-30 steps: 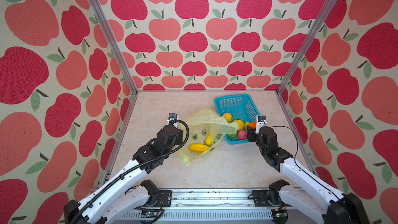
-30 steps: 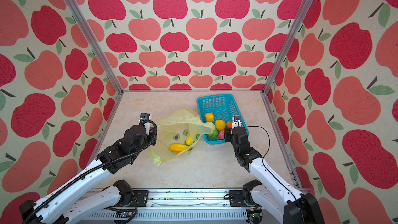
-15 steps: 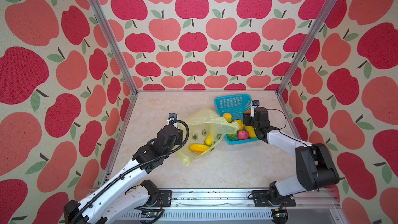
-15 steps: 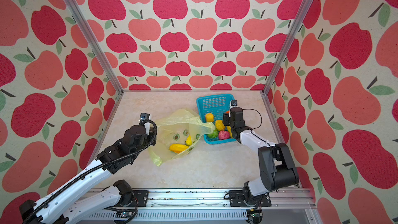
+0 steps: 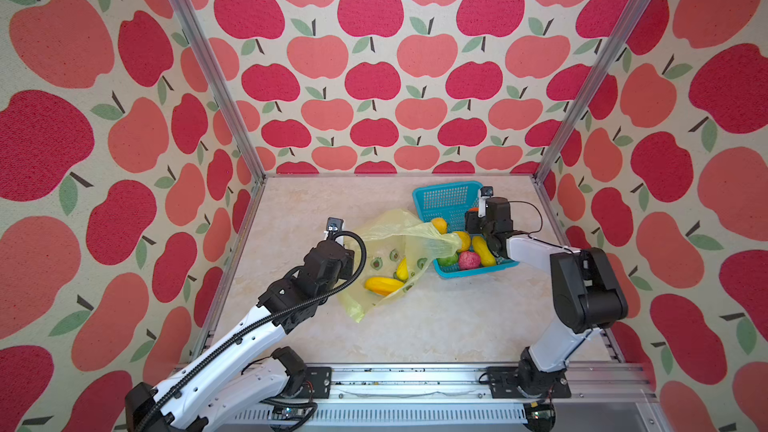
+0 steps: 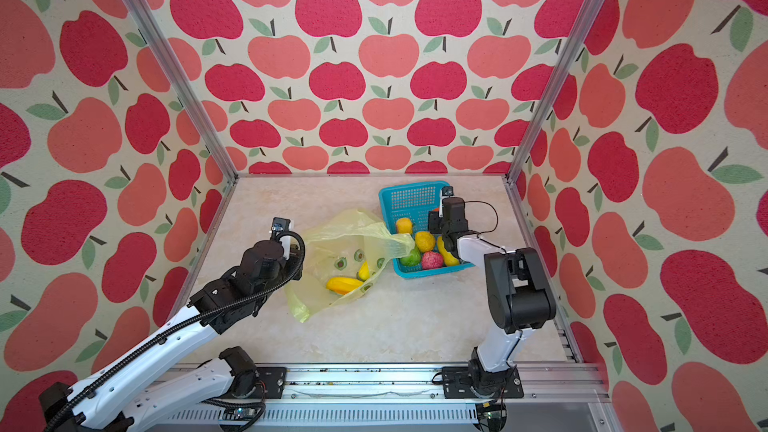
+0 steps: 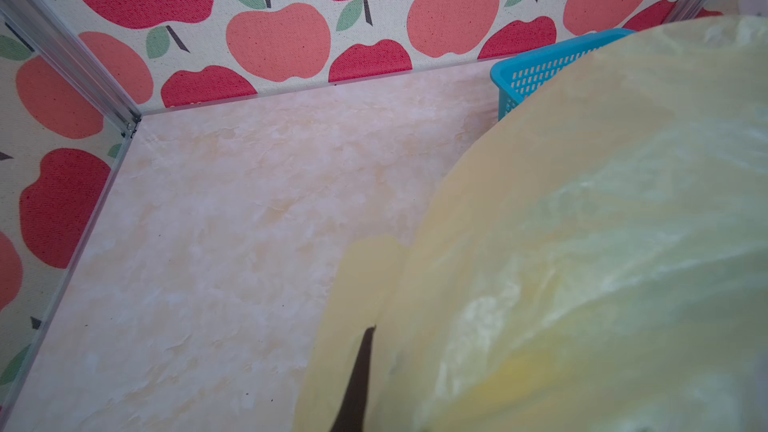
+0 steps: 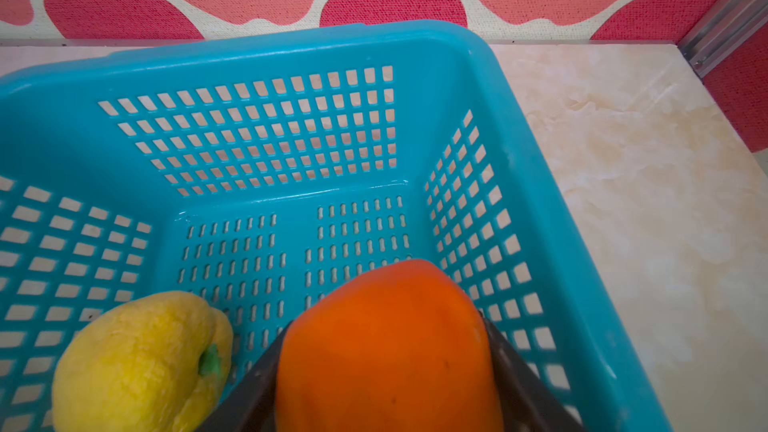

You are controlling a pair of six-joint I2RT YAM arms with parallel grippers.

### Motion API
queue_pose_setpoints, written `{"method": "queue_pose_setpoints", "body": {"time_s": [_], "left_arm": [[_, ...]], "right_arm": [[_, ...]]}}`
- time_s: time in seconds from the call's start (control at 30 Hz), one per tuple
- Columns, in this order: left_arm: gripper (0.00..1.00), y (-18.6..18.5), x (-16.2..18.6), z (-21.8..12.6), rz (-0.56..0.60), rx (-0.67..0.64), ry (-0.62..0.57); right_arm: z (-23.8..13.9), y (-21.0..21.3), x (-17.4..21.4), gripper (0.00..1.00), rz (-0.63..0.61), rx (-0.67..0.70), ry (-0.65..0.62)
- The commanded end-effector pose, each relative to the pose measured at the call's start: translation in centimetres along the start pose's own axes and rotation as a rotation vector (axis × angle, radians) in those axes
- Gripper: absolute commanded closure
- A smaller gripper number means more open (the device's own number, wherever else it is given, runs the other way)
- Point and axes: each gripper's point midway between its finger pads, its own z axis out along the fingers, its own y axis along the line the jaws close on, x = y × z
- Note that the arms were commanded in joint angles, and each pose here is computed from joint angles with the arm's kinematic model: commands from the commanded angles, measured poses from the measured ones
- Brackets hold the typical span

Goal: Untie the knot of the plastic bag and take out the fruit
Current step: 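Lower the orange fruit into the teal basket and open the right gripper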

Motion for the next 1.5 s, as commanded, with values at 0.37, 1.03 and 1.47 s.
{"method": "queue_pose_setpoints", "body": {"time_s": [0.37, 1.03, 1.47], "left_arm": [[1.0, 0.2, 0.1, -0.1, -0.009, 0.0, 0.004], [1.0, 0.4, 0.2, 0.1, -0.003, -0.018, 0.01], [1.0, 0.3, 0.1, -0.1, -0.012, -0.002, -0.001]], "right_arm": [[2.3, 0.7, 0.5, 0.37, -0.019, -0.014, 0.126], [-1.7, -0.1, -0.6, 0.12, 0.004, 0.005, -0.024], [-20.5, 3.3, -7.4, 0.25, -0.015, -0.124, -0.339]]}}
